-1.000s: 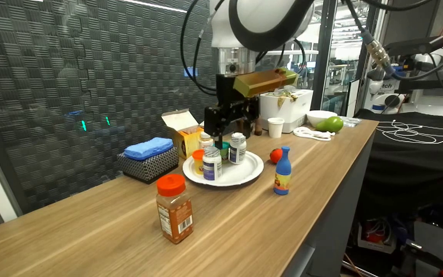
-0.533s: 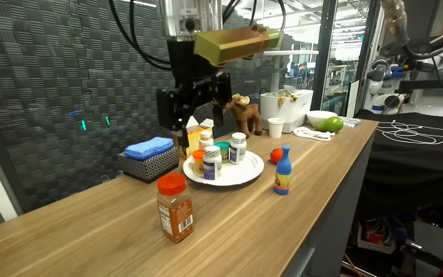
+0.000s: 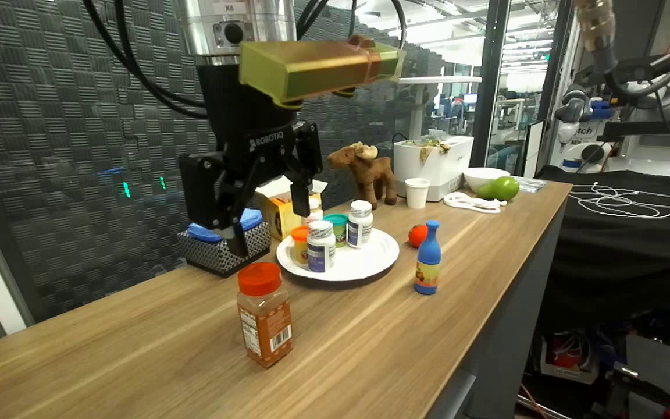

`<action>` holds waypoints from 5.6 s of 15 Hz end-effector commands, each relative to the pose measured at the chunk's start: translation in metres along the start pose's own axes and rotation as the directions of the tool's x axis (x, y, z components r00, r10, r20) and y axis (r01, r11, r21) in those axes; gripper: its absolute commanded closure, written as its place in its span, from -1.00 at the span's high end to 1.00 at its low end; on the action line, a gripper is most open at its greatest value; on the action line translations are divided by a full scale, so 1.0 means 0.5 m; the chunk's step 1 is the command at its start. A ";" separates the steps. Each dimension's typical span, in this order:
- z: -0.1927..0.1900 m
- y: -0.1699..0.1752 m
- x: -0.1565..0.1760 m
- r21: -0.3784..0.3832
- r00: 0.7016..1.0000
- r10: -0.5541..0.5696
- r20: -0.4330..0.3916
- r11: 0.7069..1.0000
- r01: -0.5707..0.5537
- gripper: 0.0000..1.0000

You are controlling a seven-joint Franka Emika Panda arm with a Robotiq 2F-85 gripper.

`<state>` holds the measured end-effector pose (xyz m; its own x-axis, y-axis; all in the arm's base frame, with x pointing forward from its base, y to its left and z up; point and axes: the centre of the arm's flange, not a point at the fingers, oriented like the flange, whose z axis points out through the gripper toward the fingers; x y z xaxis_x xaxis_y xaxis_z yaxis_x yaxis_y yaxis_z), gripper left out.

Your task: Place the containers and strawberry plush toy on the white plate

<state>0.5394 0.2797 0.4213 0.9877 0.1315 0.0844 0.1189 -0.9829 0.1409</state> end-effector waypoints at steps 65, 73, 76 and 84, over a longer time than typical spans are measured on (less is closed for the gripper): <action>0.040 0.375 -0.064 -0.010 0.963 0.269 0.007 0.963 -0.269 -0.54; 0.058 0.377 -0.025 0.018 0.962 0.273 -0.031 0.962 -0.272 -0.54; 0.065 0.375 -0.019 0.023 0.962 0.272 -0.030 0.962 -0.271 -0.54; 0.082 0.370 0.037 0.020 0.966 0.253 -0.059 0.968 -0.252 -0.54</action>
<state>0.5643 0.0917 0.4020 0.9822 -0.1247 0.1404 -0.1387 -0.9858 0.0947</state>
